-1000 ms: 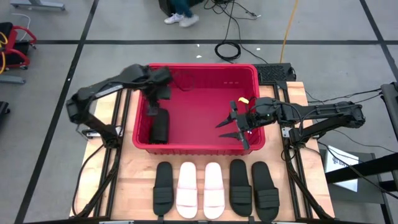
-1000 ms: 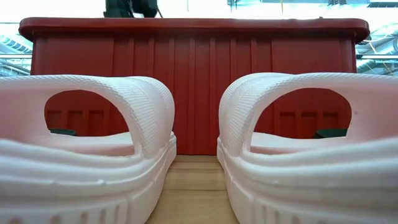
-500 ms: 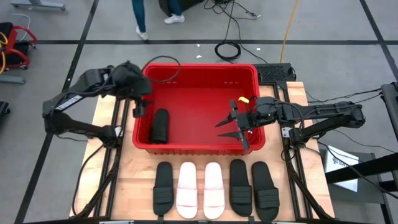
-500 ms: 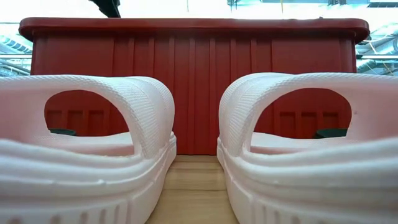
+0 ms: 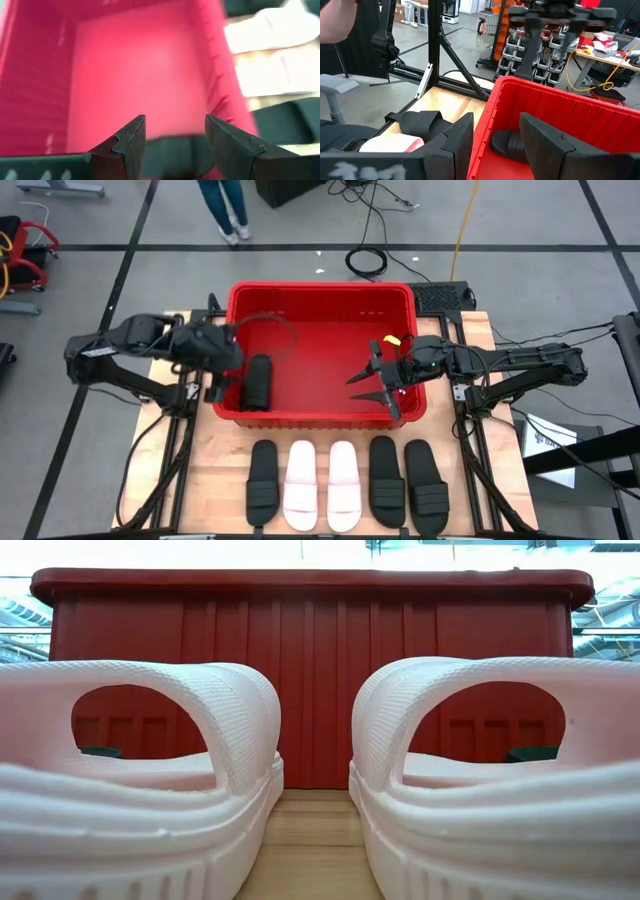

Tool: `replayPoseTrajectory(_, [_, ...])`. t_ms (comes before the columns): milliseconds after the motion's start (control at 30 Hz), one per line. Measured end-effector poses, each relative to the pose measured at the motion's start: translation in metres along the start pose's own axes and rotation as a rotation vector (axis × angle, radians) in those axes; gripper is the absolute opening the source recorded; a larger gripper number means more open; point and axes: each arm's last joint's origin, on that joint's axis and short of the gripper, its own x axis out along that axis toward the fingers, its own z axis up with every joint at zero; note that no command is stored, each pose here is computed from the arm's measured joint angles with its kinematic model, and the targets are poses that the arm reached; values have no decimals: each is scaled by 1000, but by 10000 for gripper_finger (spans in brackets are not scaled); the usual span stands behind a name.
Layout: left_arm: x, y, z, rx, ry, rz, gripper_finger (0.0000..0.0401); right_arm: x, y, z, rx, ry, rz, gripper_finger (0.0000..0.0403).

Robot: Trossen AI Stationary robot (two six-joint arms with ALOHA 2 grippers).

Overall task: Pick and place slides into bin
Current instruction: Put the left black slipper into the red bin

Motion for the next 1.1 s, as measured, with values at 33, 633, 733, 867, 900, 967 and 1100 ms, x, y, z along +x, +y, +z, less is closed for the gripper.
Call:
replayPoseTrajectory(33, [0, -6, 3, 21, -30, -19, 198, 0, 0, 0, 7, 0, 0, 153])
replayPoseTrajectory(633, [15, -124, 27, 242, -139, -78, 198, 10, 26, -14, 5, -160, 70, 153])
replayPoseTrajectory(733, [28, -144, 28, 275, -99, -87, 198, 9, 26, -16, 11, -218, 63, 153])
replayPoseTrajectory(867, [50, -169, 28, 326, -36, -77, 198, 8, 26, -14, 36, -243, 63, 153])
replayPoseTrajectory(900, [55, -174, 28, 337, -21, -75, 198, 8, 27, -14, 39, -242, 64, 153])
replayPoseTrajectory(967, [65, -182, 27, 339, 6, -72, 198, 8, 28, -14, 36, -237, 70, 153])
replayPoseTrajectory(1100, [78, -190, 26, 288, 56, -68, 198, 9, 31, -14, 16, -235, 81, 153])
